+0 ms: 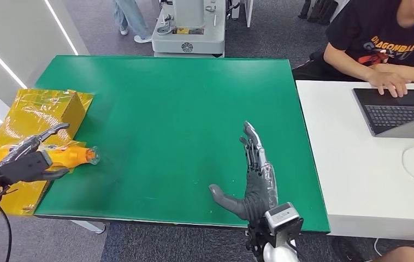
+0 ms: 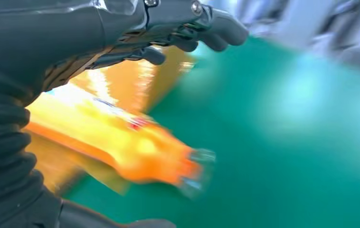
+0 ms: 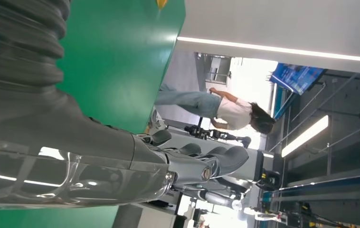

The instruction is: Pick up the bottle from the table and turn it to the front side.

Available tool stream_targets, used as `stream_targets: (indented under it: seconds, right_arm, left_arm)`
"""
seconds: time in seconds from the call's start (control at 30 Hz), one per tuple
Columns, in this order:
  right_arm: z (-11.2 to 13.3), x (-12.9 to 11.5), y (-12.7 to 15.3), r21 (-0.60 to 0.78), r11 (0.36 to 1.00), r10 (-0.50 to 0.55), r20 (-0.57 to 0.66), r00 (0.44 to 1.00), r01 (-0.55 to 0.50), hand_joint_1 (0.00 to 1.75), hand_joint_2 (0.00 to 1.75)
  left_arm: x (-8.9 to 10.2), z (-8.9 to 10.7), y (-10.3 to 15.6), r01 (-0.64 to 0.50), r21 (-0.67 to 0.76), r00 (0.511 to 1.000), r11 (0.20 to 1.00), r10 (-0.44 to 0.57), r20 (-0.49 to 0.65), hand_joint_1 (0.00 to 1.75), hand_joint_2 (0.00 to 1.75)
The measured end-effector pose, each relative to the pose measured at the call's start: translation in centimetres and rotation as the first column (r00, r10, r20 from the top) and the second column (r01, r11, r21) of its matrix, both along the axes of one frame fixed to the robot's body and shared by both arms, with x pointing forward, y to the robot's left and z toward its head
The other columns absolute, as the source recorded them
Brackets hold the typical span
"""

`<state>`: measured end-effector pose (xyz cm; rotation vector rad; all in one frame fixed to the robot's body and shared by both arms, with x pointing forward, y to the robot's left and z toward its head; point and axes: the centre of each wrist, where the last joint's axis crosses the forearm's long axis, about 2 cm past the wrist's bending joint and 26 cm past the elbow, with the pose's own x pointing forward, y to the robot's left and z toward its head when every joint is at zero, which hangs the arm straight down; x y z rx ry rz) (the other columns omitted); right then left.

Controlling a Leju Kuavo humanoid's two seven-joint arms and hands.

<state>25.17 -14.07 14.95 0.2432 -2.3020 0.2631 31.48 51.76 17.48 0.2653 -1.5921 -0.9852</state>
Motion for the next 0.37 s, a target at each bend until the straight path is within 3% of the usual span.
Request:
stream_targets:
  seconds: [0.17, 0.23, 0.37]
  right_arm:
    - [0.0, 0.2, 0.0, -0.005, 1.000, 0.007, 0.001, 1.000, -0.007, 0.00, 1.75]
    - [0.0, 0.3, 0.1, -0.004, 1.000, 0.003, 0.001, 1.000, -0.003, 0.00, 1.75]
    - [0.2, 0.4, 0.2, -0.009, 1.000, -0.026, -0.001, 1.000, 0.026, 0.00, 1.75]
  left_arm:
    - [0.0, 0.7, -3.8, 0.187, -0.365, 0.971, 0.912, -0.115, 0.211, 0.00, 1.75]
    - [0.5, 0.6, -5.7, 0.194, -0.443, 0.960, 0.875, -0.076, 0.269, 0.00, 1.75]
    - [1.6, -0.3, -10.1, 0.102, -0.586, 0.945, 0.804, 0.105, 0.308, 0.00, 1.75]
